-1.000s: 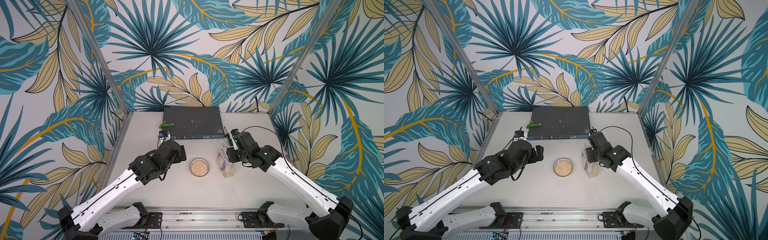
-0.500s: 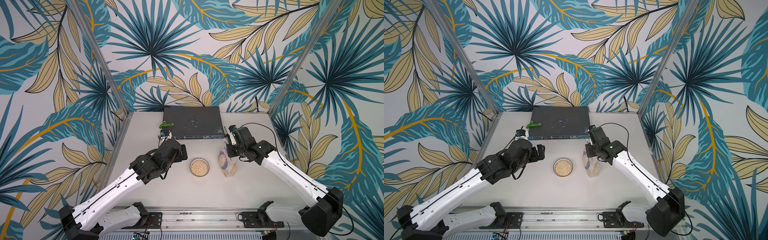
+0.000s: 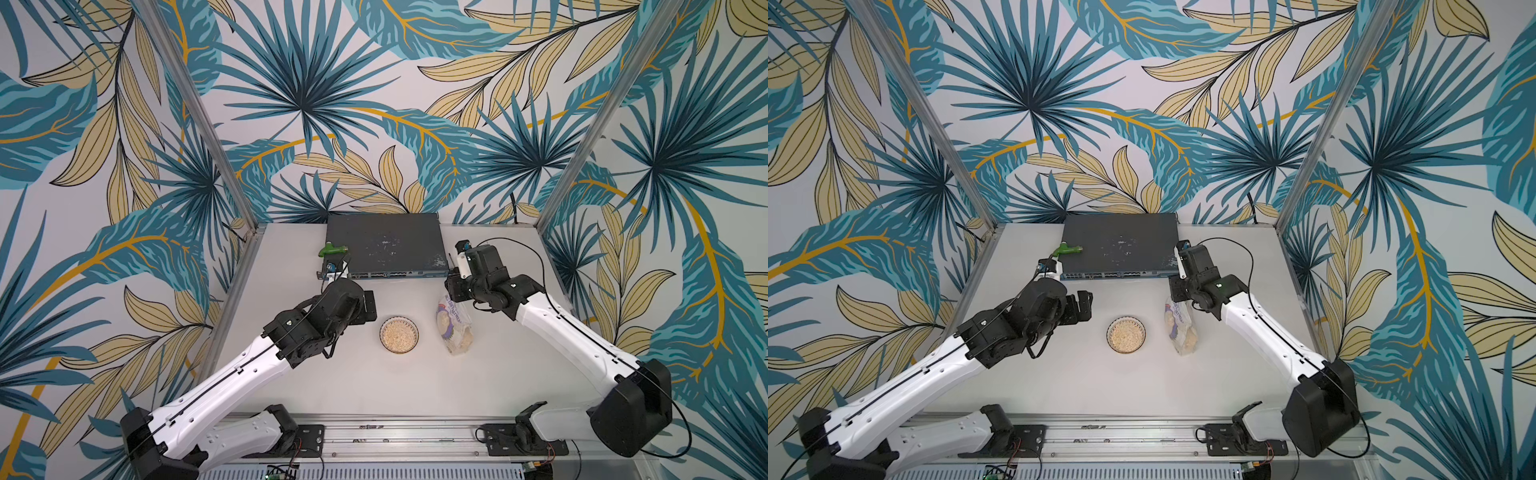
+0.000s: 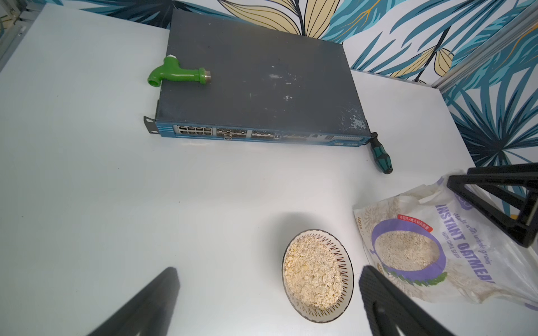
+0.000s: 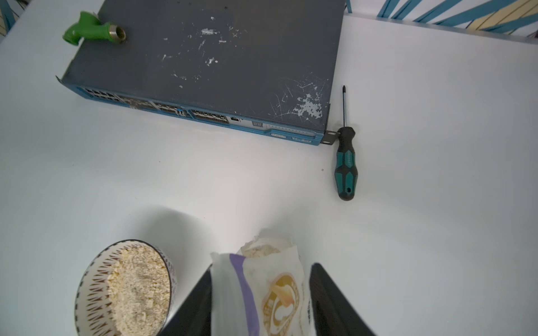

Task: Pour the oats into the breakfast bowl
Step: Close the oats bag at the center of the board, then reset both arms

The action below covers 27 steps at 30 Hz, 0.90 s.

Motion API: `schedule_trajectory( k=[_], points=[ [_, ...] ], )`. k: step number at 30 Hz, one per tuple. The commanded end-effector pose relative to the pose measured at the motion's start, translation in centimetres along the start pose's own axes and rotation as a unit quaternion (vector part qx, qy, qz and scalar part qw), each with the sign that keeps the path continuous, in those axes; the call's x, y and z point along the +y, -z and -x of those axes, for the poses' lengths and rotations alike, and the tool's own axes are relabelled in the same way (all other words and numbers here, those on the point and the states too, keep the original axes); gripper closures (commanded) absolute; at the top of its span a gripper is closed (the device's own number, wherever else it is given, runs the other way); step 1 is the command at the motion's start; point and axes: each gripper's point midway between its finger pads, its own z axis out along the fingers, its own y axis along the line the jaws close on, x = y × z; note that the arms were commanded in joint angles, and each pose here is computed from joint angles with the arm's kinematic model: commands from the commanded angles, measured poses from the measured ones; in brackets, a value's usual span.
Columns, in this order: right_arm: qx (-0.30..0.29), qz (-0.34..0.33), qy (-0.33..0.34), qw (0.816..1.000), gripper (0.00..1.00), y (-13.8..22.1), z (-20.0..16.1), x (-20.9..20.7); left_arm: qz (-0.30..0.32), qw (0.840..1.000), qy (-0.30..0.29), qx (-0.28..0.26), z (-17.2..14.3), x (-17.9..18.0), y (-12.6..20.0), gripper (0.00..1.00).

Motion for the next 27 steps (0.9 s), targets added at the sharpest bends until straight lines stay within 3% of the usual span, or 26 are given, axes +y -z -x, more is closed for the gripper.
schedule_trajectory(
  k=[1, 7, 8, 9, 10, 11, 13, 16, 20, 22, 27],
  points=[
    [-0.016, 0.01, 0.007, 1.0, 1.0, 0.0, 1.5, 0.4, -0.002, 1.0, -0.021, -0.017, 0.6, 0.1, 0.2, 0.0],
    [-0.05, 0.021, -0.001, 0.999, 1.0, 1.7, 2.4, 0.6, 0.0, 0.997, -0.065, -0.052, 2.2, 0.3, 1.2, 0.0],
    [-0.059, 0.021, -0.004, 0.998, 0.95, 2.2, 2.7, 0.6, -0.002, 0.996, -0.072, -0.059, 2.4, 0.2, 1.3, 0.0],
    [-0.071, 0.022, -0.005, 0.997, 0.49, 2.7, 3.0, 0.5, 0.007, 0.995, -0.074, -0.07, 2.8, 0.5, 1.4, 0.0],
    [-0.087, 0.019, -0.012, 0.996, 0.17, 3.3, 3.2, 0.2, 0.022, 0.993, -0.081, -0.08, 3.2, 1.0, 1.5, 0.0],
    [-0.116, 0.009, -0.02, 0.993, 0.03, 4.1, 3.6, -0.3, 0.039, 0.991, -0.093, -0.09, 3.7, 1.4, 1.5, 0.0],
    [-0.19, -0.023, -0.042, 0.981, 0.0, 6.1, 4.0, -2.1, 0.083, 0.981, -0.125, -0.12, 4.8, 2.6, 1.6, 0.0],
    [-0.308, -0.069, -0.09, 0.945, 0.0, 9.6, 3.8, -5.1, 0.128, 0.966, -0.157, -0.162, 6.3, 3.8, 1.4, 0.0],
    [-0.425, -0.147, -0.132, 0.883, 0.0, 12.8, 1.3, -9.8, 0.185, 0.96, -0.112, -0.178, 8.2, 8.3, -0.1, 0.0],
    [-0.44, -0.185, -0.135, 0.868, 0.0, 12.6, -0.3, -11.9, 0.206, 0.957, -0.101, -0.178, 8.3, 10.7, -1.4, 0.0],
    [-0.394, -0.261, -0.126, 0.872, 0.0, 8.7, -3.1, -16.5, 0.199, 0.947, -0.135, -0.215, 7.7, 13.6, -5.4, 0.0]
  ],
)
